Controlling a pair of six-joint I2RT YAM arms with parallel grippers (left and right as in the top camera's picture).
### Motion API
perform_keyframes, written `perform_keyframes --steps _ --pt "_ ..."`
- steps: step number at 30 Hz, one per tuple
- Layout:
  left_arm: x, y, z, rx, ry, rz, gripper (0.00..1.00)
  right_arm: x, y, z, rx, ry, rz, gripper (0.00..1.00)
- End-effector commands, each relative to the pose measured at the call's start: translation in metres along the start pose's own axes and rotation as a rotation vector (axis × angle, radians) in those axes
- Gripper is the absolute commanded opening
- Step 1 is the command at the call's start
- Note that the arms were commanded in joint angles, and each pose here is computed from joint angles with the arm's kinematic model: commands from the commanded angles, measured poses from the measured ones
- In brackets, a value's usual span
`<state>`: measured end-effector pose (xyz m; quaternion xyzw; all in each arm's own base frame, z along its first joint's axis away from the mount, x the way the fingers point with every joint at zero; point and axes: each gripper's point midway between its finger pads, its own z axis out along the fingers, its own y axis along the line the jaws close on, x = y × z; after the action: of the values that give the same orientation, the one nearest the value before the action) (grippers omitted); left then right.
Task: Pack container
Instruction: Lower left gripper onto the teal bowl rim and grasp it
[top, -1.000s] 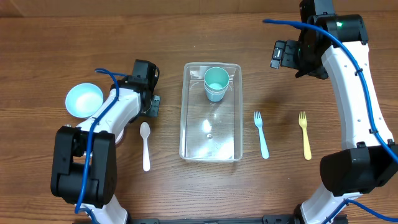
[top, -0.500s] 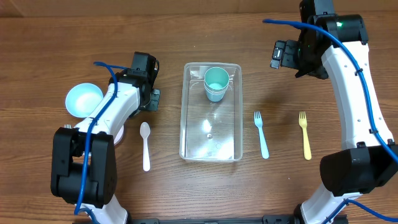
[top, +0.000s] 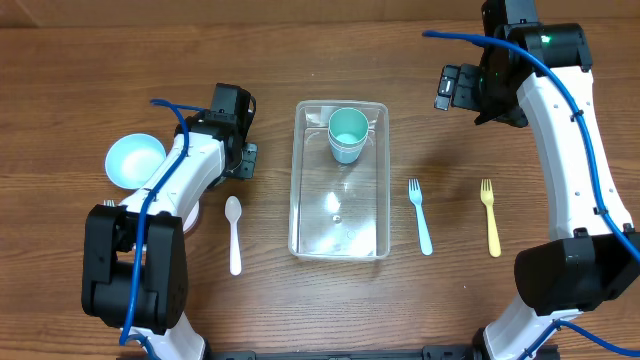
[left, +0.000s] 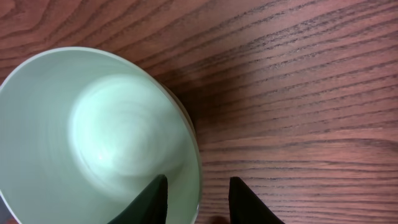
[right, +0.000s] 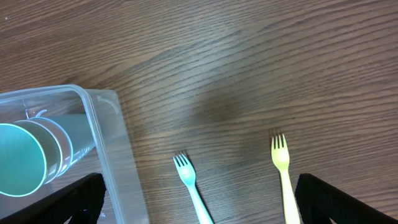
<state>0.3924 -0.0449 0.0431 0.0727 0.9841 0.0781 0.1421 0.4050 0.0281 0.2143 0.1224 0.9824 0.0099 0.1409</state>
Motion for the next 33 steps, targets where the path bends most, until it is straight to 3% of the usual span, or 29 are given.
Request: perform_keyframes --steps 1,25,33 --pt "-0.005 0.003 0.004 -0.007 -0.002 -0.006 0.28 -0.008 -0.001 -0.021 -0.014 -0.065 0.009 1.0" --pt "0.002 0.006 0.016 -0.011 -0.008 -0.02 0.29 -0.008 -0.001 -0.021 -0.014 -0.065 0.009 1.0" --pt "0.009 0.021 0.019 -0.011 0.022 -0.057 0.24 -0.008 -0.001 -0.021 -0.014 -0.065 0.009 1.0"
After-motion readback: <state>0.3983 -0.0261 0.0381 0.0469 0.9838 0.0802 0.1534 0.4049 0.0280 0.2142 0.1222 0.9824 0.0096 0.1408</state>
